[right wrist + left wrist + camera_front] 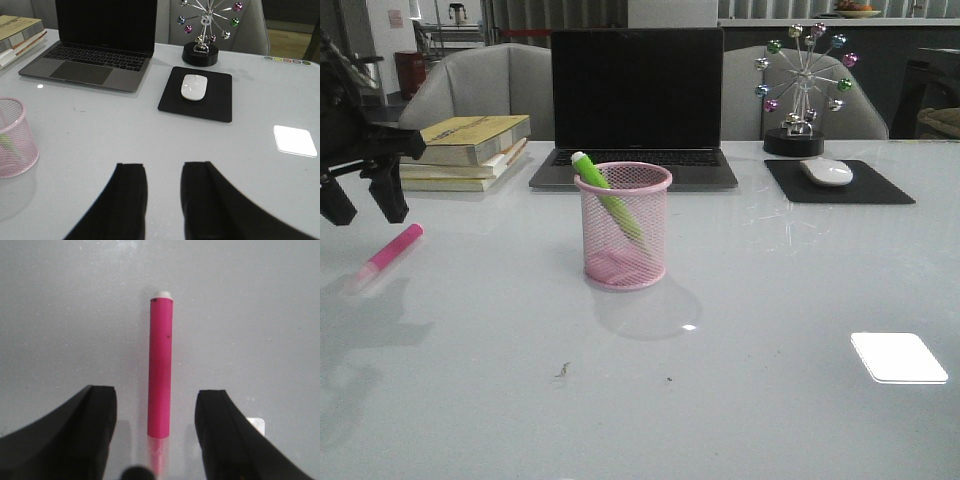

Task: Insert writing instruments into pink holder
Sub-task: 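Lower the left gripper over the pink highlighter and close on it, then lift the pink highlighter with the left gripper above the pink holder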

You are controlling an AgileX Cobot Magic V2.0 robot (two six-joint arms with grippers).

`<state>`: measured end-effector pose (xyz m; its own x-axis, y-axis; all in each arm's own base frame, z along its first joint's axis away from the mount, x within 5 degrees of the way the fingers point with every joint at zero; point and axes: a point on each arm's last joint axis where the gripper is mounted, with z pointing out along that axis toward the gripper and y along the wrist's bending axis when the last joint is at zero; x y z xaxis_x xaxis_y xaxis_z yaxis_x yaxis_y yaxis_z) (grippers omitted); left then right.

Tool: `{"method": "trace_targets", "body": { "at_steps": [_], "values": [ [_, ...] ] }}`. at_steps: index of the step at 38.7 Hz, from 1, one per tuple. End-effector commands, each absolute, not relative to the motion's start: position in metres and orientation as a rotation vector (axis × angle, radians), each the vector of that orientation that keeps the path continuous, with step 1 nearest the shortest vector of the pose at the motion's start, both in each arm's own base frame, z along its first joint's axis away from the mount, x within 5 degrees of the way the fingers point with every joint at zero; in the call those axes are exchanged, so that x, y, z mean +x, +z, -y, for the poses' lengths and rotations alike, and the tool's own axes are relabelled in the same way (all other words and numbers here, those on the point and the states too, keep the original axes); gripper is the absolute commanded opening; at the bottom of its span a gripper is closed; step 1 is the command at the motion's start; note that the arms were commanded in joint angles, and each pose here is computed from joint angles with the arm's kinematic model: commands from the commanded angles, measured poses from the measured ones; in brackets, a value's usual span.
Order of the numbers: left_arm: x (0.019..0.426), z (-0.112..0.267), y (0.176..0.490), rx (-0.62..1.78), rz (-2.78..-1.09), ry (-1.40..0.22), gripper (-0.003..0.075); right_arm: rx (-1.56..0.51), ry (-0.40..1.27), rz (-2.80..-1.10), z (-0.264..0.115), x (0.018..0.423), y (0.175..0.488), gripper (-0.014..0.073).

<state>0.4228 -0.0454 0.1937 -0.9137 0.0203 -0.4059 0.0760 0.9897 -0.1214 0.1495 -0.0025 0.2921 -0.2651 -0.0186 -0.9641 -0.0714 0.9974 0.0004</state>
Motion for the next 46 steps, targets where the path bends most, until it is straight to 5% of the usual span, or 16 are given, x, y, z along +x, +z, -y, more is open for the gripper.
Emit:
{"method": "trace_targets", "body": {
  "at_steps": [1,21,24,30,39,46],
  "values": [
    [0.430,0.049,0.214,0.061,-2.617,-0.200,0.0428,-0.034,0.049,-1.790,0.004,0.150,0.304,0.0312],
    [0.437,0.052,0.174,0.068,-2.694,-0.193,0.0421,-0.039,0.056,-1.794,0.003,0.149,0.304,0.0312],
    [0.437,0.055,0.174,0.077,-2.696,-0.195,0.0358,-0.039,0.056,-1.794,0.003,0.149,0.304,0.0312],
    [0.437,0.060,0.174,0.093,-2.689,-0.194,0.0085,-0.039,0.056,-1.794,0.003,0.149,0.304,0.0312],
    [0.437,0.071,0.177,0.125,-2.661,-0.199,0.0092,-0.039,0.057,-1.796,0.003,0.149,0.303,0.0312],
    [0.437,0.086,0.216,0.156,-2.474,-0.212,0.0092,-0.051,0.070,-1.803,0.002,0.149,0.303,0.0312]
  ]
}}
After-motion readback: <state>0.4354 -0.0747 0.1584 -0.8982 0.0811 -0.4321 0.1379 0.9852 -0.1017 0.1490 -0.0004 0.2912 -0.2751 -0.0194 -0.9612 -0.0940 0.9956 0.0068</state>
